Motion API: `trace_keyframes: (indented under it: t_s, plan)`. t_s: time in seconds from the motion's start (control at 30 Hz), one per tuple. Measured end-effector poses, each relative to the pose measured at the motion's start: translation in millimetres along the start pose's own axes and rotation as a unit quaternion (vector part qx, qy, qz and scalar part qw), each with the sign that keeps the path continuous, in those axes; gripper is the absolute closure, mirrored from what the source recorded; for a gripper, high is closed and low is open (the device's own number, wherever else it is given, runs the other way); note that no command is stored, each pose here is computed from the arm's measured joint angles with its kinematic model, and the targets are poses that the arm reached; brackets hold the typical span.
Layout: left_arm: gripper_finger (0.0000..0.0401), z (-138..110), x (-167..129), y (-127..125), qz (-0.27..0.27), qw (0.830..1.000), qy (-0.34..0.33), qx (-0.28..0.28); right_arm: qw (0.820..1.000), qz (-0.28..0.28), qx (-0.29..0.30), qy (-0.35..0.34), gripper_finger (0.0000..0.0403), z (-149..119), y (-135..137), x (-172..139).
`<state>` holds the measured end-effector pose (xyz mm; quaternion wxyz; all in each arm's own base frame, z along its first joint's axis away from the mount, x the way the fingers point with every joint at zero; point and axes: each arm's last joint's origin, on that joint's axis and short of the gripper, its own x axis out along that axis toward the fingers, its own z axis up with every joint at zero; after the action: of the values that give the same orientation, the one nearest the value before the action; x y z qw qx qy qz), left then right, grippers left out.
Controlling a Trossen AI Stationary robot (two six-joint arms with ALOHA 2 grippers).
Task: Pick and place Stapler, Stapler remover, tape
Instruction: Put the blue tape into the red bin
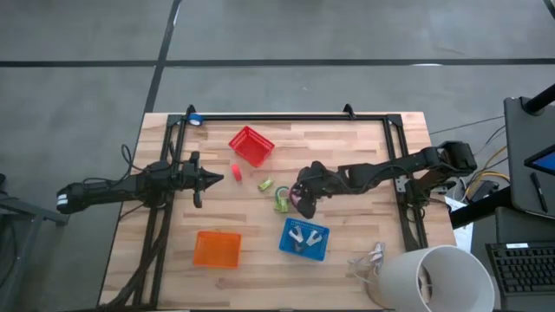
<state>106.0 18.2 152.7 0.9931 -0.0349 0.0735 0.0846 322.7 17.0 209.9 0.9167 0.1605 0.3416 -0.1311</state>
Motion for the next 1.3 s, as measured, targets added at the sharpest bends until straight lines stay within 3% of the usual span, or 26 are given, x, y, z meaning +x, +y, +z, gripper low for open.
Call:
trace_keyframes:
  t_s: [0.33, 0.53, 0.93, 1.13, 1.3]
  plan:
    - [0.0391, 0, 0, 0, 0.0, 1.0, 0.0, 0.0, 1.0, -0.002, -0.005, 0.004, 0.0392, 0, 0, -1]
    - [0.0391, 0, 0, 0, 0.0, 1.0, 0.0, 0.0, 1.0, 0.001, -0.017, -0.004, 0.0394, 2, 0, -6]
    - [0.0391, 0, 0, 0, 0.0, 1.0, 0.0, 0.0, 0.988, -0.027, -0.122, -0.092, 0.0394, -1, 23, -47]
    - [0.0391, 0, 0, 0, 0.0, 1.0, 0.001, 0.0, 0.97, 0.025, -0.172, -0.17, 0.0394, -16, 37, -63]
    - [0.0391, 0, 0, 0, 0.0, 1.0, 0.001, 0.0, 0.964, 0.058, -0.165, -0.203, 0.0394, -42, 22, -82]
